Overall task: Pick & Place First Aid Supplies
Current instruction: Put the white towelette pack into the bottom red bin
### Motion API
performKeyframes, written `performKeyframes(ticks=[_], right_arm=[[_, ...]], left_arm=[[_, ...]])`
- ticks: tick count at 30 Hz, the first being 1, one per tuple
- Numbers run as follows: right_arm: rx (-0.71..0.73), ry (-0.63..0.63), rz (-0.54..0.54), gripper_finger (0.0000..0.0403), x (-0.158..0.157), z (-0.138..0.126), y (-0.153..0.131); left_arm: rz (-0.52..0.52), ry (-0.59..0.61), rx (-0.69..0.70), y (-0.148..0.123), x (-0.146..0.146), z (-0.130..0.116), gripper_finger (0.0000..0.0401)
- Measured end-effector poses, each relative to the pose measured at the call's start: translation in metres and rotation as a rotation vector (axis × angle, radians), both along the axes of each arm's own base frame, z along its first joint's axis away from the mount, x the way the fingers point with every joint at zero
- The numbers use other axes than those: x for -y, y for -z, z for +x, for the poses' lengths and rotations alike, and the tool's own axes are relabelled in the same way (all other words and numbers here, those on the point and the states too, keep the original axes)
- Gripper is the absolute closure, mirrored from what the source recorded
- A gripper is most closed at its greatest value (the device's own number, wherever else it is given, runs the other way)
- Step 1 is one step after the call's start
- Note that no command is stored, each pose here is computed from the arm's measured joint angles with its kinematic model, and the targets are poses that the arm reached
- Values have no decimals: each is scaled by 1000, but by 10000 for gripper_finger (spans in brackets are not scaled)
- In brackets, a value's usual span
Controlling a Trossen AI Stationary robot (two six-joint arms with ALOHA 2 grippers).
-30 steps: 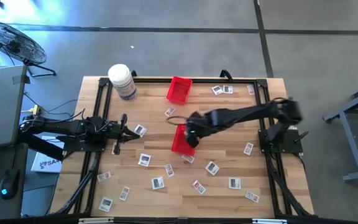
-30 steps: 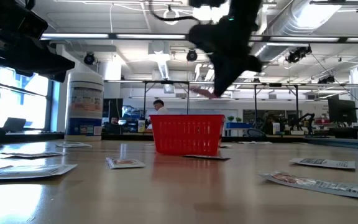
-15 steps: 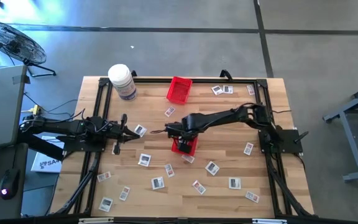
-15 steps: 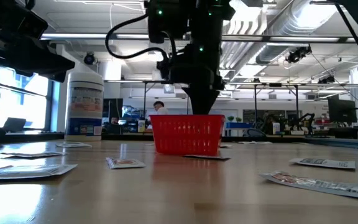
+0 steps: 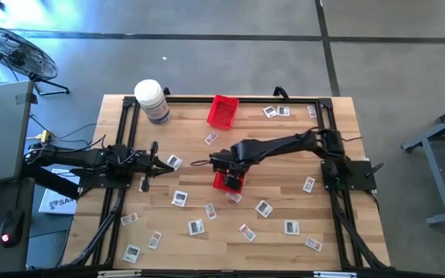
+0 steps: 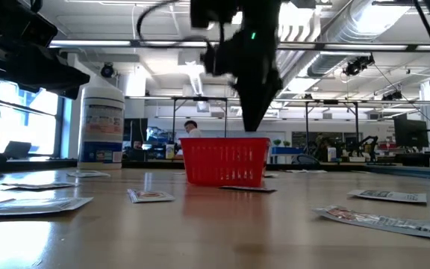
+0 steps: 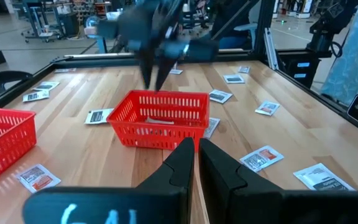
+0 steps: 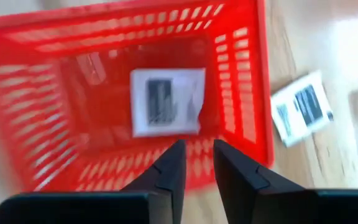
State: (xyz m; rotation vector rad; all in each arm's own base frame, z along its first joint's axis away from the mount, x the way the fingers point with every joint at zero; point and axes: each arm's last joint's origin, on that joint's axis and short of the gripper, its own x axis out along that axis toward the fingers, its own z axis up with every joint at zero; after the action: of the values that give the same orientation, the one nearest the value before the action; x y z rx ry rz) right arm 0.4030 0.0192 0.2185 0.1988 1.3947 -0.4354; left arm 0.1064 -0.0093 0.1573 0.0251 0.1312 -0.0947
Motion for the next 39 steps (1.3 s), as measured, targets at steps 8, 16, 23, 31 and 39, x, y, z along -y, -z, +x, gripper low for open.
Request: performKeyframes(ticks=[8, 16, 23, 31, 39], right_arm=[[1, 166, 56, 328, -51, -45, -51], [-24, 277, 67, 328, -108, -65, -47], [-59, 355, 148, 328, -150, -77, -38], [-134, 319, 198, 329, -172, -74, -15], [-165, 187, 180, 329, -174, -60, 12]], left_arm=[[0, 0, -1, 0, 0, 0, 380], [0, 0, -2, 0, 0, 0, 380], [0, 0, -4, 0, 0, 0, 380], [2, 1, -24, 2, 0, 0, 380], [2, 1, -24, 2, 0, 0, 380]])
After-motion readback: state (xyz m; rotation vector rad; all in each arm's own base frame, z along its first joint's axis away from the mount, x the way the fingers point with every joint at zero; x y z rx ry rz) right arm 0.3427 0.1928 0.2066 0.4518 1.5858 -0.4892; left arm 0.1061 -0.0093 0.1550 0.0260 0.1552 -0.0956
